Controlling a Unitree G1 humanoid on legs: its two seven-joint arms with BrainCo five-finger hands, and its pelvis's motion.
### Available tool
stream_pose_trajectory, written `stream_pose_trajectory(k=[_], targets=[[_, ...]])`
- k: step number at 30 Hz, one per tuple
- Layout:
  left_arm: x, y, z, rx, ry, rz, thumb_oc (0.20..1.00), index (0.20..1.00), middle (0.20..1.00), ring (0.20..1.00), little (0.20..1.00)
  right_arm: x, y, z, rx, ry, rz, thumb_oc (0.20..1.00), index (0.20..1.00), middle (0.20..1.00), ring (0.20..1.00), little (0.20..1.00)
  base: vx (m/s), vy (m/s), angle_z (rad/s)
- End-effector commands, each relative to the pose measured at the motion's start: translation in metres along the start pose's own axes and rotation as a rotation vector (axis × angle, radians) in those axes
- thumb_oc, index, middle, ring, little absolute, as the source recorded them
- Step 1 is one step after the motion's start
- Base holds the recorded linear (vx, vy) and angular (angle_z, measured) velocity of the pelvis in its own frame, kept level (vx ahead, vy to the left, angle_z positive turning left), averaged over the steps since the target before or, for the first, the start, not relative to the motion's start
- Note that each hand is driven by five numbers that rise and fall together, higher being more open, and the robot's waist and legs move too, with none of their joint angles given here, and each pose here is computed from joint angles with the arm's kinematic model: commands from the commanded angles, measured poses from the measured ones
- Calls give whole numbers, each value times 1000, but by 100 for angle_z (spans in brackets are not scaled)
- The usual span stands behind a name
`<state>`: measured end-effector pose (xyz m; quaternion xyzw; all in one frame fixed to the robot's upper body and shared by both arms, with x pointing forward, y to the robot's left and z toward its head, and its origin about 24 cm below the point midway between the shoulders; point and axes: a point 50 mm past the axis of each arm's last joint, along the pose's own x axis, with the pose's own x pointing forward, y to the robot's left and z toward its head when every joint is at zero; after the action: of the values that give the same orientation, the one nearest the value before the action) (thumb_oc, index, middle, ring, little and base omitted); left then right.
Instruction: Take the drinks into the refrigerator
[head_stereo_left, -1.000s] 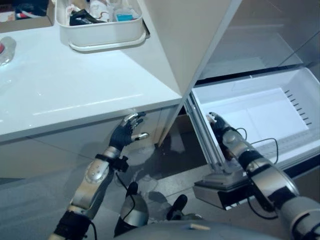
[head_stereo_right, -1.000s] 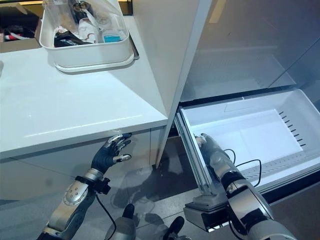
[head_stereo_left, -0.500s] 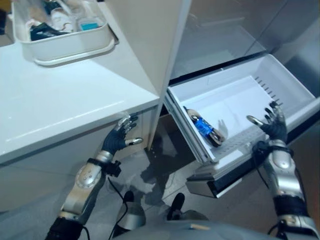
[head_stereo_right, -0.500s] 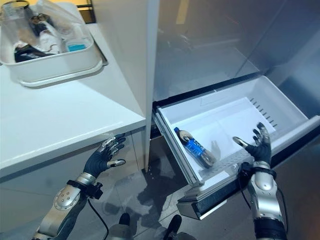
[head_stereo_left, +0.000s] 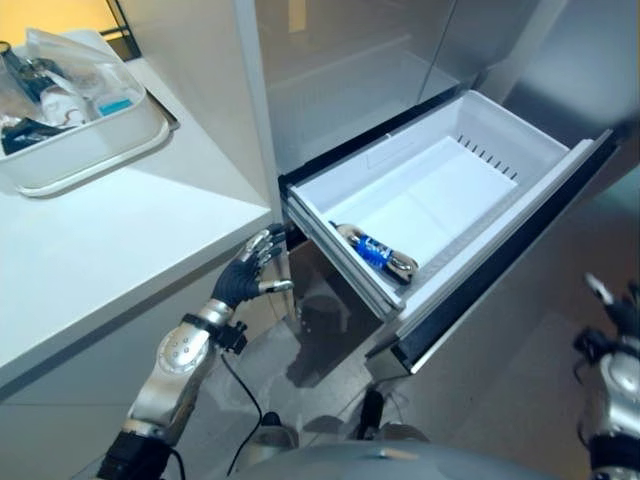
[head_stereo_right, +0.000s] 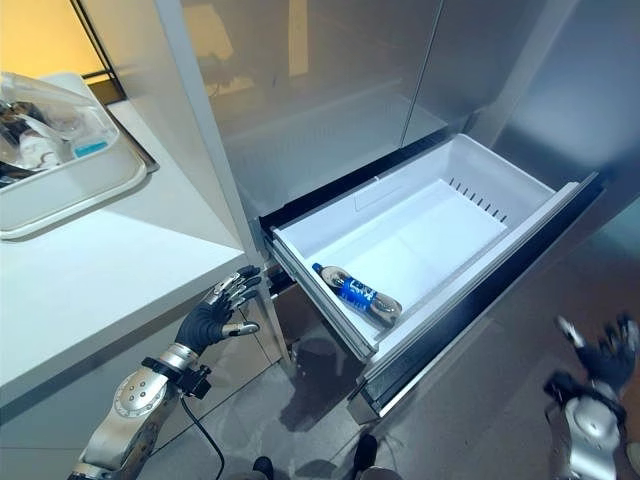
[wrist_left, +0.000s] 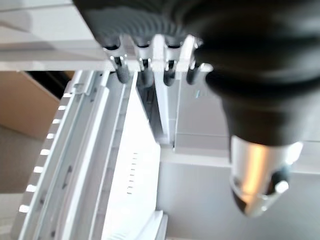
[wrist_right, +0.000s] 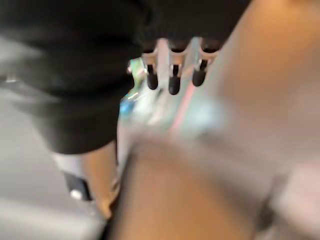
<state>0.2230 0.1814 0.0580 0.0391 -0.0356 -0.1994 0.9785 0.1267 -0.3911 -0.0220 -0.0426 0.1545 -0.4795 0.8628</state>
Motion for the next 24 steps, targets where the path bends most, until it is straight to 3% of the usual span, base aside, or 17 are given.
stream_pose_trajectory(k=[1,4,5,7,8,11,12,14,16,24], targets=[[10,-2,25,13,-141,-37,1000,1000,1000,1000,1000,8,-3,-8,-161,51,-6,200,200,200,200,200,6,-8,-4],[12,-4,30,-9,-170,-47,1000,1000,1000,1000,1000,-1,17,-43,-289,214,97,200,200,200,200,200,0,0,0],[15,-8,31,-8,-172,-65,1000,1000,1000,1000,1000,-7,45,-51,-346,243,208,200,200,200,200,200,0,0,0],[16,-9,32,-3,-172,-71,1000,1000,1000,1000,1000,-10,59,-53,-378,249,276,200,200,200,200,200,20,-1,1],[16,-14,32,13,-166,-99,1000,1000,1000,1000,1000,-13,96,-44,-439,206,409,200,200,200,200,200,0,0,0],[15,-15,31,15,-161,-99,1000,1000,1000,1000,1000,-12,121,-28,-464,140,477,200,200,200,200,200,8,8,5],[14,-17,28,18,-149,-102,1000,1000,1000,1000,1000,-14,160,2,-513,-2,587,200,200,200,200,200,12,4,7],[13,-18,29,21,-153,-104,1000,1000,1000,1000,1000,-17,176,15,-515,-53,620,200,200,200,200,200,-3,6,15],[11,-19,28,-1,-149,-96,1000,1000,1000,1000,1000,-27,218,58,-528,-221,709,200,200,200,200,200,-2,5,16],[8,-21,22,-31,-130,-66,1000,1000,1000,1000,1000,-66,279,170,-593,-714,823,200,200,200,200,200,-24,3,13]])
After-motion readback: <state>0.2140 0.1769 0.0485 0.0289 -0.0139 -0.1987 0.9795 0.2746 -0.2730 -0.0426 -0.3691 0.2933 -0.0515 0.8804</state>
